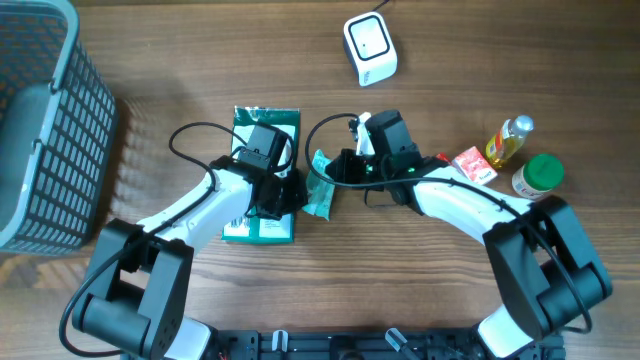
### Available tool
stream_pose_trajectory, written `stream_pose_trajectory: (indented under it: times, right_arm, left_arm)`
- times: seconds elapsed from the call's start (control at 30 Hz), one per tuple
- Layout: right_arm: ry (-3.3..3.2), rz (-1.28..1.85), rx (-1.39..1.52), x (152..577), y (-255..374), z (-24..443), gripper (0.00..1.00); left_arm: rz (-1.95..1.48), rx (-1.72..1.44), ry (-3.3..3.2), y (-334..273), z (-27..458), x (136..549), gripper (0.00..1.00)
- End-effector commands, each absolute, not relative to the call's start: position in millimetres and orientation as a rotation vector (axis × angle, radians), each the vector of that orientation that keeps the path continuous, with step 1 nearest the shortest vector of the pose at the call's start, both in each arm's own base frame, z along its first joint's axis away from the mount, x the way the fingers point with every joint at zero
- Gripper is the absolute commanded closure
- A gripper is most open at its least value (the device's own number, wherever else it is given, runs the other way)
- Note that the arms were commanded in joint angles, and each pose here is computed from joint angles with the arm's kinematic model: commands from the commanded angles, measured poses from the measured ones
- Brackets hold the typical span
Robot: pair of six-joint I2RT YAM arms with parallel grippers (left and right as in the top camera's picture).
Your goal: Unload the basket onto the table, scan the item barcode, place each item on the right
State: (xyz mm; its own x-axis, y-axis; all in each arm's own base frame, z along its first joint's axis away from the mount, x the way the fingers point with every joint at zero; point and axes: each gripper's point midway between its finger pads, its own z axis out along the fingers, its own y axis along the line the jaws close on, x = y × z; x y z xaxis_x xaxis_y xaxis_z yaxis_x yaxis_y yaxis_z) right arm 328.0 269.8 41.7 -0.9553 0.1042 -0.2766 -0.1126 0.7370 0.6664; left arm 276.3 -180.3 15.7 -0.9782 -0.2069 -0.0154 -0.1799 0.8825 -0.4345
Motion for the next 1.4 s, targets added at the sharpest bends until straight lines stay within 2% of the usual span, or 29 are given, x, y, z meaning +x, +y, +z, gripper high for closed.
stream_pose_trajectory:
  times: [0.0, 0.1, 0.17, 0.4, 0.73, 0.9, 1.17, 1.37]
  right_arm:
    - [2.750, 0.972, 0.038, 317.0, 267.6, 1.4, 0.96]
    - [2.905, 0.898, 0.235, 298.8, 254.5, -35.1, 0.96]
    - [2.929, 0.847, 0.325, 298.0, 245.9, -41.2, 0.96]
    - [2.906, 0.771, 0.373, 305.6, 236.3, -43.1, 0.95]
    - [2.891, 0.782, 0.363, 308.5, 238.0, -41.6, 0.91]
    - [2.885, 0.786, 0.360, 309.6, 238.6, -41.0, 0.90]
    - [2.887, 0.782, 0.330, 309.1, 238.5, -41.2, 0.87]
    - [2.889, 0.731, 0.397, 310.9, 214.6, -21.9, 0.82]
  left_arm:
    - [-0.619, -0.333, 3.002, -173.9, 6.4, 274.3, 0.96]
    - [-0.610, -0.334, 3.001, -173.0, 6.0, 274.6, 0.96]
    - [-0.558, -0.341, 2.993, -167.2, 3.7, 276.6, 0.96]
    - [-0.396, -0.432, 2.966, -148.0, -2.2, 281.5, 0.96]
    - [-0.531, -0.373, 2.786, -161.8, 53.0, 306.6, 0.96]
    - [-0.551, -0.288, 2.834, -183.3, 45.4, 292.8, 0.96]
    - [-0.295, -0.279, 2.911, -176.1, -2.2, 283.7, 0.96]
    - [-0.296, -0.312, 2.914, -172.5, -4.2, 285.8, 0.96]
